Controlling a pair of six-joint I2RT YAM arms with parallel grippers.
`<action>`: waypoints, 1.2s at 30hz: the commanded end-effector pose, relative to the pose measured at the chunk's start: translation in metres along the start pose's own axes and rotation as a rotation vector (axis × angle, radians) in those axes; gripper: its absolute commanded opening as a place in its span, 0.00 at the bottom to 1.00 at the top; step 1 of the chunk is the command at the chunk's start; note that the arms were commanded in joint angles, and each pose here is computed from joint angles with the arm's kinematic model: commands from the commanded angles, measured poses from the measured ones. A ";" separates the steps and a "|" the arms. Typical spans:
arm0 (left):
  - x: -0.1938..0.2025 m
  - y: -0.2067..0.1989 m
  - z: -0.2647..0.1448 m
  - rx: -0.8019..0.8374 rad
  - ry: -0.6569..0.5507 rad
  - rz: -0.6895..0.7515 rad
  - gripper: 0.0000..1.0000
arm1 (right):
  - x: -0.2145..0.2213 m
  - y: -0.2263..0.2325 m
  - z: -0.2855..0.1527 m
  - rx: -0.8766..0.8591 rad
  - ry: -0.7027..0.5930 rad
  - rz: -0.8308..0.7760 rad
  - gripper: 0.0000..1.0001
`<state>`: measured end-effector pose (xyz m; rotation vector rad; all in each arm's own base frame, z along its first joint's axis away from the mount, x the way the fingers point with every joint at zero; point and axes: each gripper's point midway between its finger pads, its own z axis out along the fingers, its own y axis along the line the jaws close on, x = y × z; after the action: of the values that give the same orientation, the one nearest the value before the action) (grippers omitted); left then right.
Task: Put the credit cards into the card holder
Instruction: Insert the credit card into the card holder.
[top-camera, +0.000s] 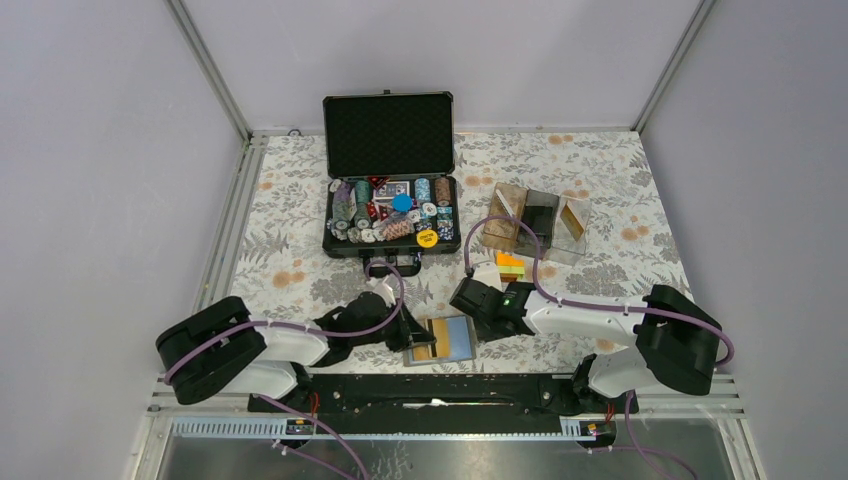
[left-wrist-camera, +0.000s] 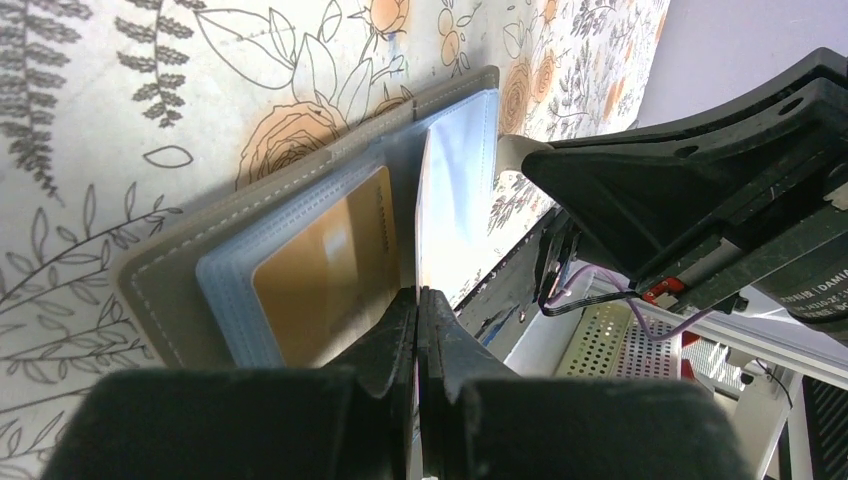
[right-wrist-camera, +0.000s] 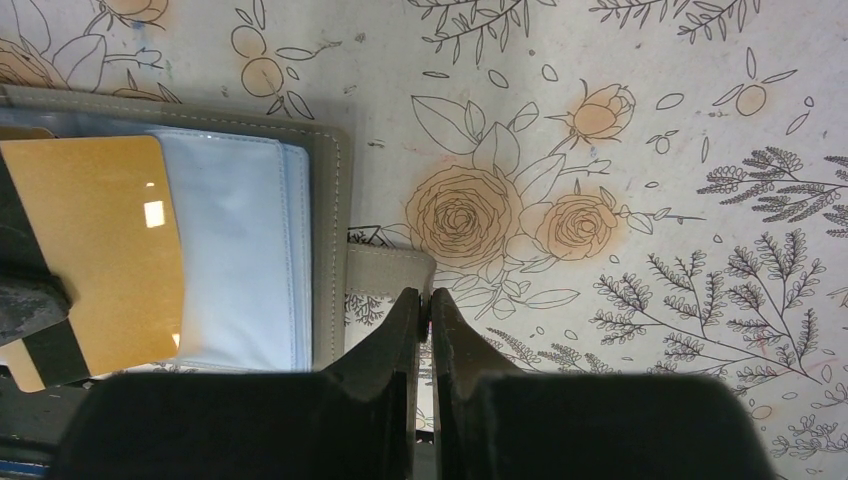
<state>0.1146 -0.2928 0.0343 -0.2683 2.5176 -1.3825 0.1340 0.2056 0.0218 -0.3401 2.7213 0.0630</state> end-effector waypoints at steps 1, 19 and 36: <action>-0.002 0.005 -0.007 -0.013 -0.030 0.010 0.00 | -0.008 0.005 -0.004 0.007 -0.026 -0.007 0.00; 0.004 0.007 -0.004 0.006 -0.005 -0.029 0.00 | -0.007 0.004 -0.003 0.017 -0.024 -0.009 0.00; 0.006 -0.007 -0.002 0.046 0.002 -0.038 0.00 | -0.007 0.002 -0.003 0.034 -0.022 -0.018 0.00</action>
<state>0.1078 -0.2936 0.0323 -0.3098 2.5181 -1.4250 0.1339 0.2021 0.0198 -0.3507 2.7212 0.0233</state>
